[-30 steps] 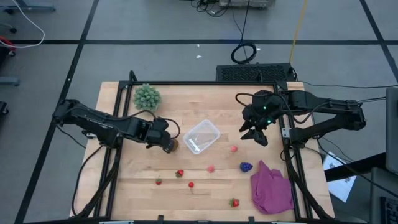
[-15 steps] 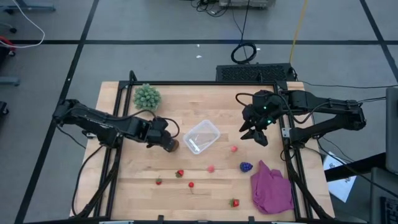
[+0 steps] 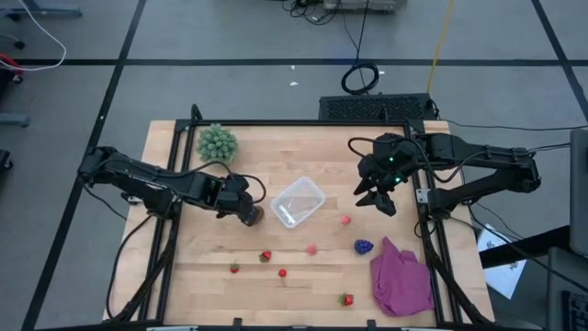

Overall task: Pick and placing Produce into tupperware
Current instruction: Put the kiwi into the transparent bin

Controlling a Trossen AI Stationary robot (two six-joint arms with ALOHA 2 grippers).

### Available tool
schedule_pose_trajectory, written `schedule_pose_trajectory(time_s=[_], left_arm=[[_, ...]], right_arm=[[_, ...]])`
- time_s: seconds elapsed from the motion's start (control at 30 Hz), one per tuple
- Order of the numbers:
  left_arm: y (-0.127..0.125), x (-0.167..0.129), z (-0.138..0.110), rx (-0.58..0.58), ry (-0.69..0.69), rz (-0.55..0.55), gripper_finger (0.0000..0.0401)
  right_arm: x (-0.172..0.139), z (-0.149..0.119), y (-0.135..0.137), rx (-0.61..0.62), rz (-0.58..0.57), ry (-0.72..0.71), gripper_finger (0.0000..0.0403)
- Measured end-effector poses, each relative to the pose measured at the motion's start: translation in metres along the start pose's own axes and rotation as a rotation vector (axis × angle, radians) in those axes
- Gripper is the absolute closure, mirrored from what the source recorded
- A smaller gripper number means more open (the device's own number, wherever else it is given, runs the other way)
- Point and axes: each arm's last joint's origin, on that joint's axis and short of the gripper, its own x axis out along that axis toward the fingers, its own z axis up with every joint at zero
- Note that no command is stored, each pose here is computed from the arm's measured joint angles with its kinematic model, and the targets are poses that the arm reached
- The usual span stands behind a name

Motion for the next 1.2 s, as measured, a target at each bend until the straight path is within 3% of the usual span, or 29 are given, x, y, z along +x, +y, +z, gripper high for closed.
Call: schedule_pose_trajectory(time_s=[0.3,0.5,0.7,1.07,1.2], left_arm=[[0.0,0.0,0.003,0.002,-0.089,0.034,0.0056],[-0.01,-0.001,0.007,-0.001,-0.138,-0.066,0.0023],[-0.014,-0.002,0.005,0.007,-0.086,-0.128,0.002],[-0.017,-0.003,0.0,0.076,-0.088,-0.139,0.0043],[-0.02,0.002,-0.003,0.074,0.002,-0.162,0.0044]], right_arm=[[0.0,0.0,0.0,0.0,0.0,0.0,0.0229],[0.0,0.0,0.0,0.0,0.0,0.0,0.0229],[0.0,0.0,0.0,0.0,0.0,0.0,0.0229],[0.0,0.0,0.0,0.003,0.0,0.0,0.0229],[0.0,0.0,0.0,0.003,0.0,0.0,0.0229]])
